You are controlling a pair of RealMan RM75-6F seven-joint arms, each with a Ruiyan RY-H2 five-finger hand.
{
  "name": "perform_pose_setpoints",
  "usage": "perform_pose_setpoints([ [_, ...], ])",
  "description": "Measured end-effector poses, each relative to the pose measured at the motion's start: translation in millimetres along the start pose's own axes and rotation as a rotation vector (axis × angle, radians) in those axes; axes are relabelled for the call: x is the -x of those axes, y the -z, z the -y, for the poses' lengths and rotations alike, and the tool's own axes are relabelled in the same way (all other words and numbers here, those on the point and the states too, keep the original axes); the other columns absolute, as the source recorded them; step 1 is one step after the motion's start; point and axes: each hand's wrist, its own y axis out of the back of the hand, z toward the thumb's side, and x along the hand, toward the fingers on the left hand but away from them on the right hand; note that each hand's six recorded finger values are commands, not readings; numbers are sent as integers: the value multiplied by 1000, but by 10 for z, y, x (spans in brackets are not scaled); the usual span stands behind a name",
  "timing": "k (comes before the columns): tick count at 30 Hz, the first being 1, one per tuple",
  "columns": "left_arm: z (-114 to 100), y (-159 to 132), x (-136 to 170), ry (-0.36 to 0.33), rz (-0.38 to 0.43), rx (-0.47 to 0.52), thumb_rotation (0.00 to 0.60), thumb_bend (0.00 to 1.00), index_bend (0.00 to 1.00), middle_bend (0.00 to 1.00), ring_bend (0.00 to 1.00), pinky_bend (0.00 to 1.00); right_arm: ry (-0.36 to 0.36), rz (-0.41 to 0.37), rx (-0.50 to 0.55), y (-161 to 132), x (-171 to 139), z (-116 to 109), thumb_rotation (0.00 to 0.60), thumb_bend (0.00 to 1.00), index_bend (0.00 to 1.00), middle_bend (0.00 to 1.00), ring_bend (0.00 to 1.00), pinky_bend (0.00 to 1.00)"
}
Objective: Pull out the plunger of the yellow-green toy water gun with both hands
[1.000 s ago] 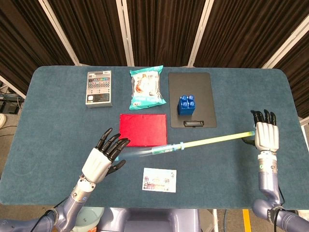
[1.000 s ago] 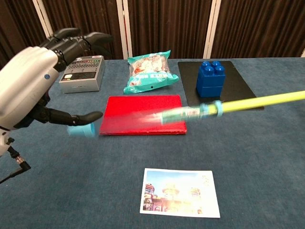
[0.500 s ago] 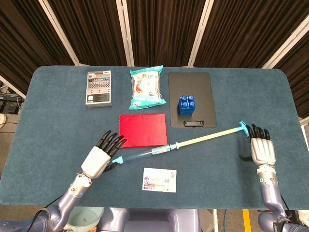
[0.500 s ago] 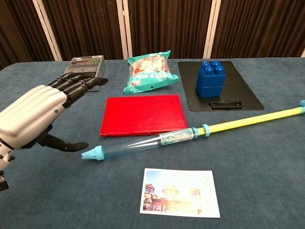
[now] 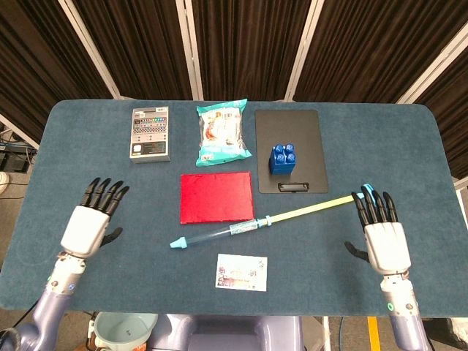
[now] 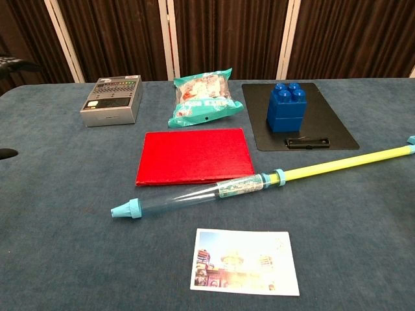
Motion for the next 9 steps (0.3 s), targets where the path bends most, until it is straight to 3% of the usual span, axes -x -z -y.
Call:
perform_pose_setpoints([
  [6,-136,354,301,43,-212,-102,600,75,88,66,34,50,-28,23,48,133,-247,22,600,0,0,0,0,0],
  [9,-204,462,382,42,-246,-126,600,74,87,67,34,49,-51,38,42,275,-365,69,600,0,0,0,0,0],
])
